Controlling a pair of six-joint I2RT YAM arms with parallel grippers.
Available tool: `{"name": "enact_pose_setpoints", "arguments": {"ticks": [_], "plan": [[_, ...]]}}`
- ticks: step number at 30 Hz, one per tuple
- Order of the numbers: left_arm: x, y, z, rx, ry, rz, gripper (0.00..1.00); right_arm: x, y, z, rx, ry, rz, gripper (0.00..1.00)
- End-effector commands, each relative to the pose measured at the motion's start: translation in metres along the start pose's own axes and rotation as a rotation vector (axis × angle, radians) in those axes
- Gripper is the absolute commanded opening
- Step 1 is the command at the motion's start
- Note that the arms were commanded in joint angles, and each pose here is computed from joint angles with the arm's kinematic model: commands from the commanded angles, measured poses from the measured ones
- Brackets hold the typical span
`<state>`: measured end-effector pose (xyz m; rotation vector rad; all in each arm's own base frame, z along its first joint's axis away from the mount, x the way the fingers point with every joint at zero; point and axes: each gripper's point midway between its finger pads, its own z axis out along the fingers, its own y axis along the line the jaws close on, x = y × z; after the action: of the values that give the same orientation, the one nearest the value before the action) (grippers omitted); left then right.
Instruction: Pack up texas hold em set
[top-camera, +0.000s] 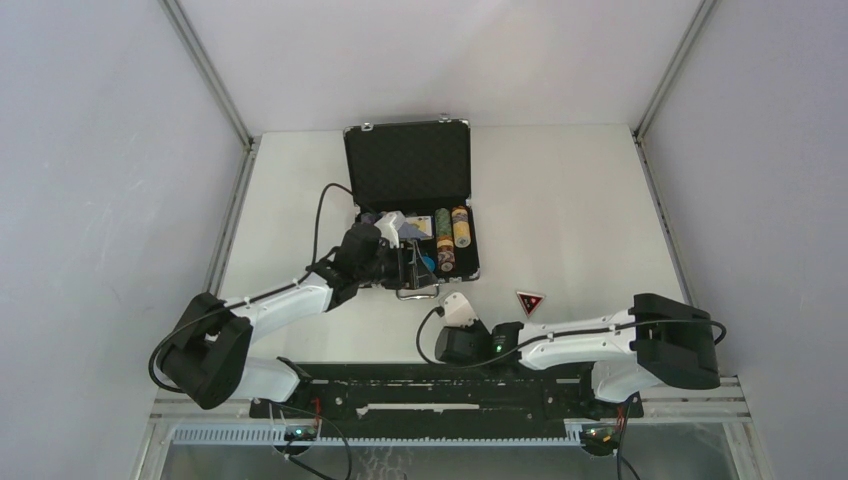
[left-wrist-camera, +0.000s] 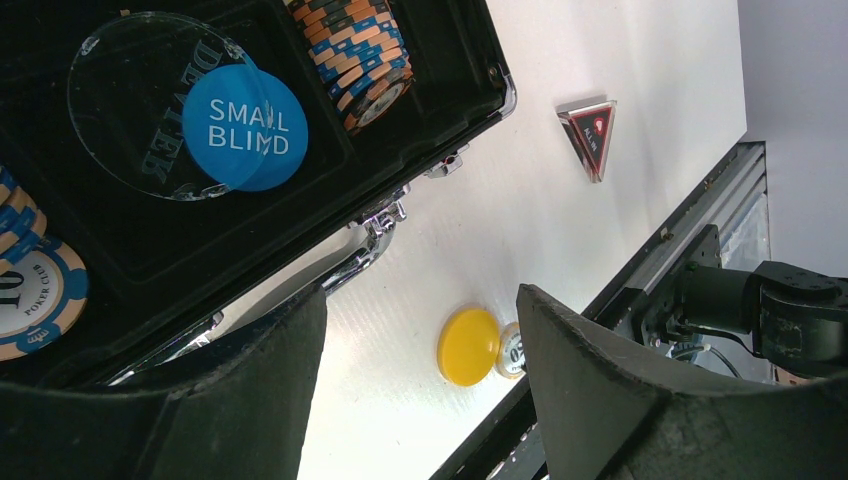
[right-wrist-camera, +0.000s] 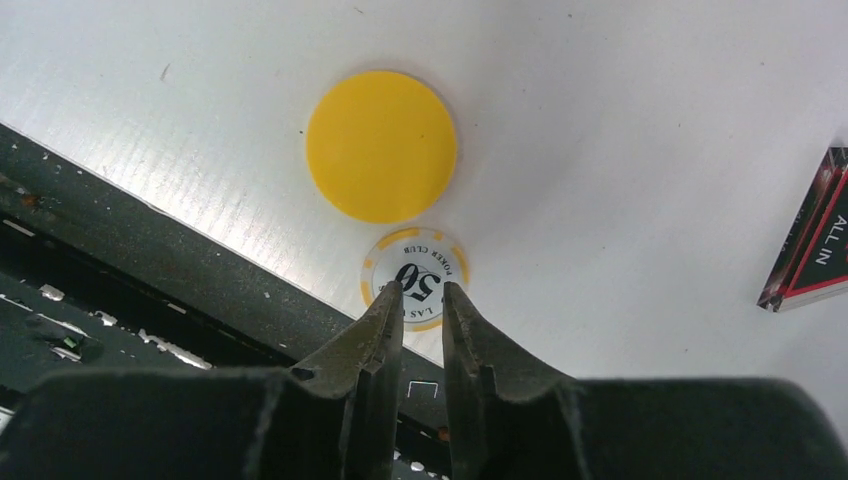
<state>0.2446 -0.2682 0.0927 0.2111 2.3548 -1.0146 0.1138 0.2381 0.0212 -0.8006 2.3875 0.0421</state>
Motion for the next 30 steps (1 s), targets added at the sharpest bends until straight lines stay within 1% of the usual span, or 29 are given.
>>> {"name": "enact_pose_setpoints", "arguments": {"ticks": [1, 3, 5, 10, 12, 13, 18, 23, 30], "plan": [[-0.014, -0.007, -0.002, 0.017, -0.035, 0.023, 0.75, -0.015, -0.001, -0.002, 0.007, -0.042, 0.027, 0.3], [-0.014, -0.007, -0.002, 0.017, -0.035, 0.023, 0.74, -0.015, -0.002, 0.0, 0.018, -0.042, 0.036, 0.39], [-0.014, -0.007, -0.002, 0.017, -0.035, 0.023, 0.75, -0.017, -0.004, 0.002, 0.024, -0.042, 0.061, 0.4], [-0.013, -0.006, -0.002, 0.015, -0.034, 0.025, 0.74, -0.024, -0.01, 0.004, 0.025, -0.05, 0.113, 0.27], [-0.014, -0.006, -0.002, 0.015, -0.035, 0.025, 0.75, -0.023, -0.012, 0.006, 0.03, -0.04, 0.111, 0.14], [-0.014, -0.007, -0.002, 0.016, -0.036, 0.025, 0.74, -0.022, -0.01, 0.006, 0.024, -0.034, 0.109, 0.12], [-0.014, -0.007, -0.002, 0.019, -0.034, 0.024, 0.75, -0.015, -0.002, 0.005, 0.007, -0.02, 0.097, 0.05], [-0.014, -0.008, -0.003, 0.024, -0.034, 0.023, 0.74, -0.007, 0.006, 0.005, -0.001, -0.002, 0.086, 0.0], [-0.014, -0.009, -0.004, 0.025, -0.038, 0.024, 0.74, -0.003, 0.022, 0.002, -0.05, 0.009, 0.077, 0.0]]}}
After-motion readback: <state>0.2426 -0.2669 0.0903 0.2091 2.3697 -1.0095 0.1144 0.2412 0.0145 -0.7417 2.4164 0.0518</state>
